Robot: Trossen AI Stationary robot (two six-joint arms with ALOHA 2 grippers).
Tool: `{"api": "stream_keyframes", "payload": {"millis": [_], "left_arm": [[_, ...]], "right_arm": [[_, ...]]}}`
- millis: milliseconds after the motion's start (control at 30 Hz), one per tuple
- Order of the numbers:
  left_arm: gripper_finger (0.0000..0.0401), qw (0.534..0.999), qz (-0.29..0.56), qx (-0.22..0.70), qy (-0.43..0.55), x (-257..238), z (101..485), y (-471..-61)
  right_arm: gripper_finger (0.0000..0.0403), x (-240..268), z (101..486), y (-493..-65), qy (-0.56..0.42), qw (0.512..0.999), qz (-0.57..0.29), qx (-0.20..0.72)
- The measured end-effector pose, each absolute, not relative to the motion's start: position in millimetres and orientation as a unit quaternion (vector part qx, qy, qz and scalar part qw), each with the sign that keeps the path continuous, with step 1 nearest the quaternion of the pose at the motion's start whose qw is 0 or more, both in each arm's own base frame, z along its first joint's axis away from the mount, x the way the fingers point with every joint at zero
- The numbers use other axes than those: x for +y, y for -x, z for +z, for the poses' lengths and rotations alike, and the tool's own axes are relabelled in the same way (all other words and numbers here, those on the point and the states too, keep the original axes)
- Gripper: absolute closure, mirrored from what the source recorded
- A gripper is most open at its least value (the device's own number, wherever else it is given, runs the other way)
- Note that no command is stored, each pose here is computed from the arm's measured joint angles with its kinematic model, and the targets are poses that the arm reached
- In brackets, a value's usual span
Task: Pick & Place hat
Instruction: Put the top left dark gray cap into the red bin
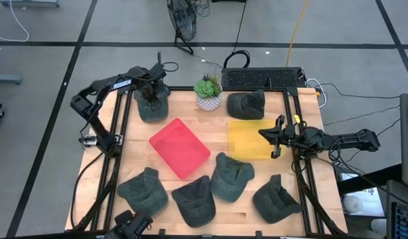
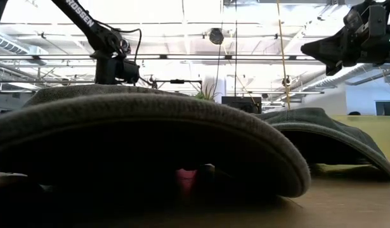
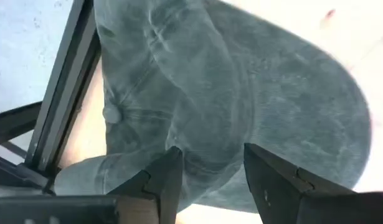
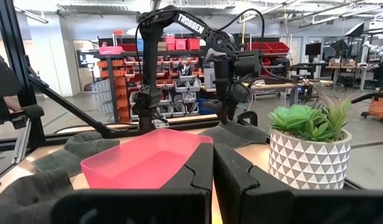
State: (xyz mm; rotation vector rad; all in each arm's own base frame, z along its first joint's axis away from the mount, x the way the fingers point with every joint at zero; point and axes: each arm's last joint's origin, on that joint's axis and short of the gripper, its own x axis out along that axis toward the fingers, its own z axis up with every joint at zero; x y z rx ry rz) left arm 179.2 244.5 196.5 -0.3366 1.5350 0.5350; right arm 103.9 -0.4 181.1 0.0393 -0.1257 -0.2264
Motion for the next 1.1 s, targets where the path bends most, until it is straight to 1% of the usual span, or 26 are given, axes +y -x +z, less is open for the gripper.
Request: {"api": "stream_keyframes", "payload": {"millis": [300, 367, 467, 700, 733, 933, 1100], "left_arm": [[0.0227, 0.66, 0.244, 0.693, 0.155, 253, 188, -173], [0.0234, 0.66, 0.245, 0.693, 0.154, 254, 187, -172], [0.0263, 0.66, 0.243, 0.694, 0.152, 254, 187, -172], [0.0379, 0.661, 0.237, 0.697, 0.147, 253, 187, -173], [0.0387, 0.66, 0.238, 0.697, 0.149, 253, 187, -173], [0.0378, 0.656, 0.248, 0.694, 0.161, 247, 194, -172], [0.0393, 0.668, 0.274, 0.673, 0.162, 236, 216, -169]], "right_arm": [[0.0403, 0, 181, -104, -0.019, 0.992, -0.113, -0.06], [0.0403, 0, 181, -104, -0.019, 0.992, -0.113, -0.06], [0.0403, 0, 181, -104, -0.019, 0.992, -0.113, -0.06], [0.0403, 0, 180, -104, -0.019, 0.992, -0.113, -0.057], [0.0403, 0, 180, -104, -0.02, 0.992, -0.113, -0.055], [0.0403, 0, 180, -104, -0.02, 0.992, -0.114, -0.055], [0.0403, 0, 180, -104, -0.02, 0.992, -0.114, -0.055]]}}
